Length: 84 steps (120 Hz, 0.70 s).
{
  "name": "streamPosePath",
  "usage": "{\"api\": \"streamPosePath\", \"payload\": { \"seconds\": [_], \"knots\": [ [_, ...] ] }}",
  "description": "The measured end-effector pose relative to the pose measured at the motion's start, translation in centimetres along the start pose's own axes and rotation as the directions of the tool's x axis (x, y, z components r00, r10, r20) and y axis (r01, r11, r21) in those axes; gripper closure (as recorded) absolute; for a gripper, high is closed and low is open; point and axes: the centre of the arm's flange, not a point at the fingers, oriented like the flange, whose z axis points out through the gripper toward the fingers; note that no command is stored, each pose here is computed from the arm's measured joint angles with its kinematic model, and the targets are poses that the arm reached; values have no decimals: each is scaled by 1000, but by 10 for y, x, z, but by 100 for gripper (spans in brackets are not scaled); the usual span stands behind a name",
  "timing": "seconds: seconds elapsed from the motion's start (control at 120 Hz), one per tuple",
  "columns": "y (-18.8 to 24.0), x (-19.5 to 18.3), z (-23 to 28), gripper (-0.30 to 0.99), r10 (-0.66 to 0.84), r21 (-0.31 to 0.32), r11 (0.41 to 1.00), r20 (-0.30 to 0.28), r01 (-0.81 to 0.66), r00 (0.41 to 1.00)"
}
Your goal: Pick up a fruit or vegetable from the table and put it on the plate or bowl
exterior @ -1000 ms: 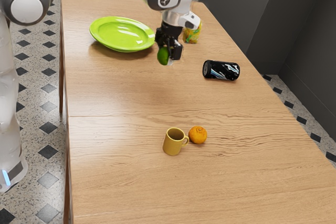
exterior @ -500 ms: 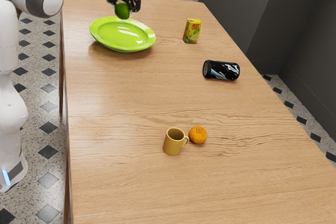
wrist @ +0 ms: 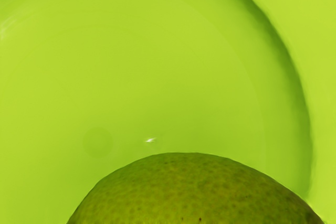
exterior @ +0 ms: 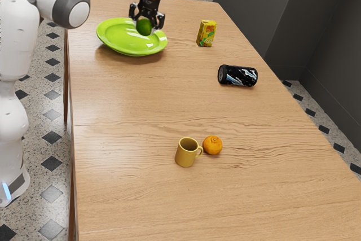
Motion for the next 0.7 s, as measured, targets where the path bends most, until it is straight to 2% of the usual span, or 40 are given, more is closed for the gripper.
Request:
{"api": "streamPosePath", "payload": {
  "seconds": [0.042, 0.125, 0.25, 0.417, 0.7],
  "knots": [
    [0, 2, 5, 37, -6, 0, 1000, 5, 6, 1000],
    [2, 2, 7, 19, -10, -2, 1000, 10, 10, 1000],
    [3, 2, 7, 8, -15, -5, 1000, 13, 15, 1000],
    [2, 0, 1, 3, -21, -11, 1000, 10, 21, 1000],
    [1, 1, -17, 0, -26, -16, 1000, 3, 26, 1000]
  ]
}}
